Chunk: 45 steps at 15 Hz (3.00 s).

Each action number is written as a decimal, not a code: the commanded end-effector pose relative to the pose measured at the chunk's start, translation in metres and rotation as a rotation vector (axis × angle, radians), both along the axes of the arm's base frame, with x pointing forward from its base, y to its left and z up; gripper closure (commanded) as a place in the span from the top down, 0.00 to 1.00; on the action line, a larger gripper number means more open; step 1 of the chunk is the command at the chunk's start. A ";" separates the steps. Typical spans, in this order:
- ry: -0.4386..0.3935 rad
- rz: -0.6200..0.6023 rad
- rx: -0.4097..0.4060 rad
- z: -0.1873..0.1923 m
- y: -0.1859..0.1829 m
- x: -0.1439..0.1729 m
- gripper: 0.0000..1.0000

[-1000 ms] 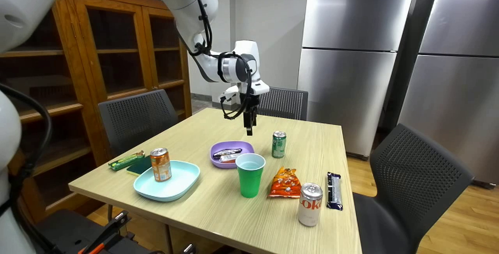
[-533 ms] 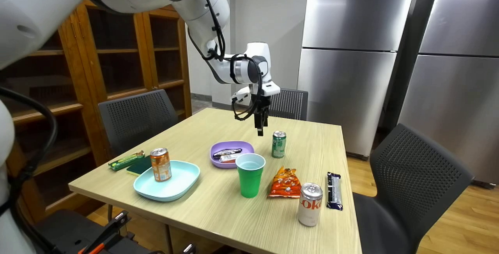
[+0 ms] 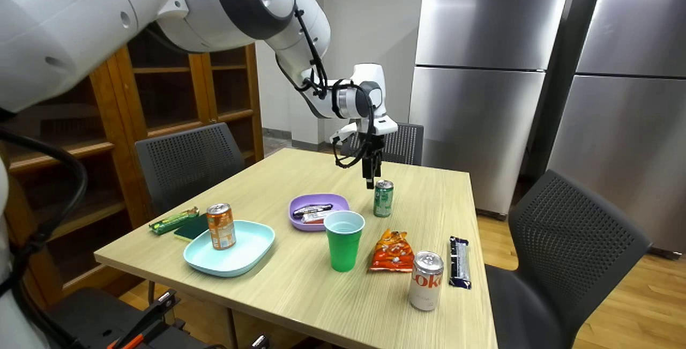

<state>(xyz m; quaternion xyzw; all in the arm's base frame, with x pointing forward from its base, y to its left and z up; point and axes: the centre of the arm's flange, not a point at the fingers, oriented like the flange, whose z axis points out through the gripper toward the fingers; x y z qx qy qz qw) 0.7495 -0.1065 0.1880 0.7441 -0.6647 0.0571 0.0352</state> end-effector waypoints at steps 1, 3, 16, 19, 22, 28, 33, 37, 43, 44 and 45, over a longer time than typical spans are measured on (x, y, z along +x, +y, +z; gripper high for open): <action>0.011 -0.048 0.011 -0.002 -0.012 0.034 1.00; 0.018 -0.056 0.010 -0.005 -0.017 0.037 1.00; 0.058 -0.080 0.011 -0.009 -0.039 0.038 1.00; 0.065 -0.078 0.010 -0.011 -0.037 0.038 1.00; 0.071 -0.073 0.012 -0.013 -0.035 0.037 1.00; 0.070 -0.072 0.013 -0.018 -0.035 0.035 0.72; 0.066 -0.070 0.012 -0.016 -0.036 0.034 0.39; 0.072 -0.054 0.000 -0.012 -0.034 0.029 0.39; 0.047 -0.027 0.001 0.009 -0.029 0.021 0.39; 0.046 -0.029 -0.004 0.014 -0.028 0.020 0.39; 0.045 -0.029 0.000 0.019 -0.027 0.018 0.39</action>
